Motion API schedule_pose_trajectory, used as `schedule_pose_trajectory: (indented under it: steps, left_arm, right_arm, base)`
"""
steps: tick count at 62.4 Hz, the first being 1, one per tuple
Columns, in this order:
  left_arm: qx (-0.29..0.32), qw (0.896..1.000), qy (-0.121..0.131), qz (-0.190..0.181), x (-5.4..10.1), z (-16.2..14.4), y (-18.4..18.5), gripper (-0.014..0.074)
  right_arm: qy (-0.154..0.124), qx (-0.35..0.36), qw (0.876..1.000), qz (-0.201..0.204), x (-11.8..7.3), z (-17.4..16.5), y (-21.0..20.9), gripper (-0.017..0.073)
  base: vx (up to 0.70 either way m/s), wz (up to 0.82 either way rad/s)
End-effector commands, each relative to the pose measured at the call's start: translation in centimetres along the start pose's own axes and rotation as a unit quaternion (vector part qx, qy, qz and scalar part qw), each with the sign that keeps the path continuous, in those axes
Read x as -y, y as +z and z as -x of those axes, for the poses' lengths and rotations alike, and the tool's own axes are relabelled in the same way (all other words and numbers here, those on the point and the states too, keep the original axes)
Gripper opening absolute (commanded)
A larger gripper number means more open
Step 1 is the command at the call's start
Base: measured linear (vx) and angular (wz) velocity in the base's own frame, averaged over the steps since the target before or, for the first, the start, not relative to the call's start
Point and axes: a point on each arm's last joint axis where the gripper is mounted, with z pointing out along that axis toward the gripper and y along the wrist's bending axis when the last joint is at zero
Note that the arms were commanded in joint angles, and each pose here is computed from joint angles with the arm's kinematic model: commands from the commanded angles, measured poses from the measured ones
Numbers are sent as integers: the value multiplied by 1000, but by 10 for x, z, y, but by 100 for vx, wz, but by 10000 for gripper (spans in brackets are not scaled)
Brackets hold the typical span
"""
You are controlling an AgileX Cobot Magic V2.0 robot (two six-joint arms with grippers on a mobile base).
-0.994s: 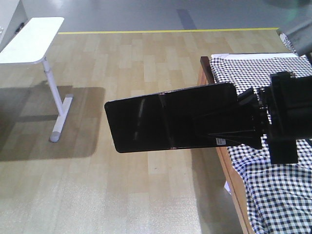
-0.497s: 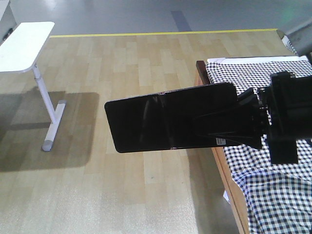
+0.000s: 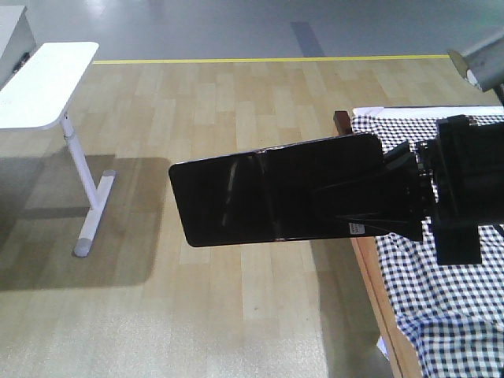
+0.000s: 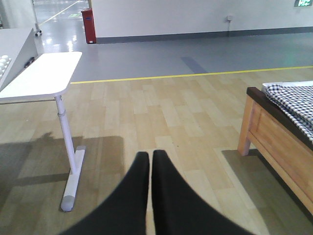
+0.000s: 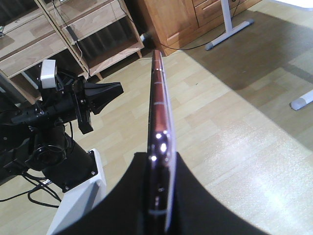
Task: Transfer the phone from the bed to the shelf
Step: 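Keep holding the phone in the right gripper while the base moves past the bed, then carry the black phone in the right gripper as the base turns past the white desk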
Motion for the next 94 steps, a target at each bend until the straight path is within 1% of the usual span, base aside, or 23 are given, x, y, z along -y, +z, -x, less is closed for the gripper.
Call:
schedule_pose_trajectory:
  steps: [1, 94]
  left_arm:
    - [38, 999, -7, 4, -1, 6, -1, 1]
    - [38, 999, -7, 4, -1, 6, -1, 1]
  right_arm:
    - [-12, 34, 998, 45, -18, 11, -7, -4]
    - [-12, 34, 998, 45, -18, 11, -7, -4]
  base:
    - [20, 9]
    - [21, 7]
